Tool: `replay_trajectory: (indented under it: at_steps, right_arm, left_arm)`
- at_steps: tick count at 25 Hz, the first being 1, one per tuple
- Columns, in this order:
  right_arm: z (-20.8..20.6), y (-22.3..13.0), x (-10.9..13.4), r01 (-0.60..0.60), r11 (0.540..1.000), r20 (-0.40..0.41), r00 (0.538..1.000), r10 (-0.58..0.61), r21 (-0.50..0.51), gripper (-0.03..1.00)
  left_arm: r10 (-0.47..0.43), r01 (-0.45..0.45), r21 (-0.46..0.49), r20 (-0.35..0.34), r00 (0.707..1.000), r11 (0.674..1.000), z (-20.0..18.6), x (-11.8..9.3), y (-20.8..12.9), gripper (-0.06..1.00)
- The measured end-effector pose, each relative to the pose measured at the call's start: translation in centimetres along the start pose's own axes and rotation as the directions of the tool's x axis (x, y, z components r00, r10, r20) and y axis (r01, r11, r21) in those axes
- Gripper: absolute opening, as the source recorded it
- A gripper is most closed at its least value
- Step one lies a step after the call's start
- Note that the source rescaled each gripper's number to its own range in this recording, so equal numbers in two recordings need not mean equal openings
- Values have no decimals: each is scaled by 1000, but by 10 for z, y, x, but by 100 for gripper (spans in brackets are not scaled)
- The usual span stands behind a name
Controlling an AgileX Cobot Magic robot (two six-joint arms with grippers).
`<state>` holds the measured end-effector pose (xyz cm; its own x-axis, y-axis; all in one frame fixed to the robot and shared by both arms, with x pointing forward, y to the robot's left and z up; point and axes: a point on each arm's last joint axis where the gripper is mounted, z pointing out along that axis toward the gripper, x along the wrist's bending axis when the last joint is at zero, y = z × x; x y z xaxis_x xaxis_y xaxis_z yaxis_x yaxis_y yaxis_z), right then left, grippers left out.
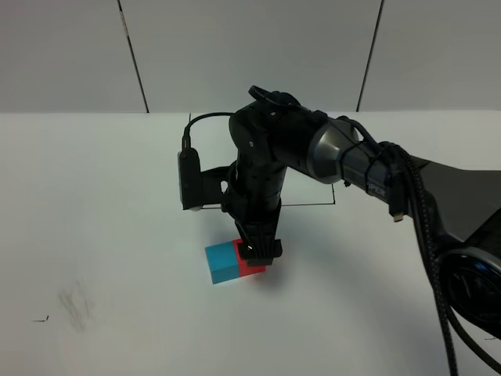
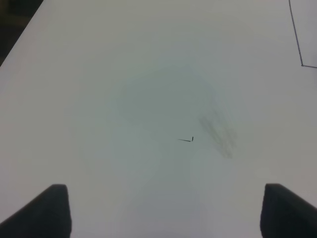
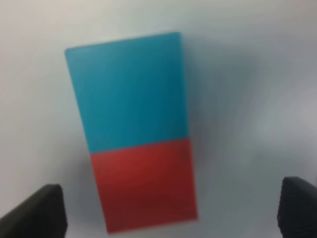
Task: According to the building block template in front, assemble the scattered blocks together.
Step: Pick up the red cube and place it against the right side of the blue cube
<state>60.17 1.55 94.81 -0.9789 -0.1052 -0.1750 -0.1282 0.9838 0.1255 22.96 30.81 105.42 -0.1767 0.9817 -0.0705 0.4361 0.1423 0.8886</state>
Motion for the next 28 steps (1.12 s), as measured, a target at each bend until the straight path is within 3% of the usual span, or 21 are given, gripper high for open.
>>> replay_trajectory:
  at_steps: [9, 21, 28]
  right_arm:
    - [-49, -4, 6, -155, 988, -7, 988, 155, 15, 87]
    - [-77, -2, 11, -341, 939, -28, 940, 340, -43, 87]
    - [-129, -13, 11, -307, 950, 128, 941, 313, -61, 87]
  left_arm:
    - [0, 0, 0, 0, 1000, 1000, 0, 0, 0, 100]
    - [0, 0, 0, 0, 1000, 1000, 0, 0, 0, 100]
    - [0, 0, 0, 0, 1000, 1000, 0, 0, 0, 100]
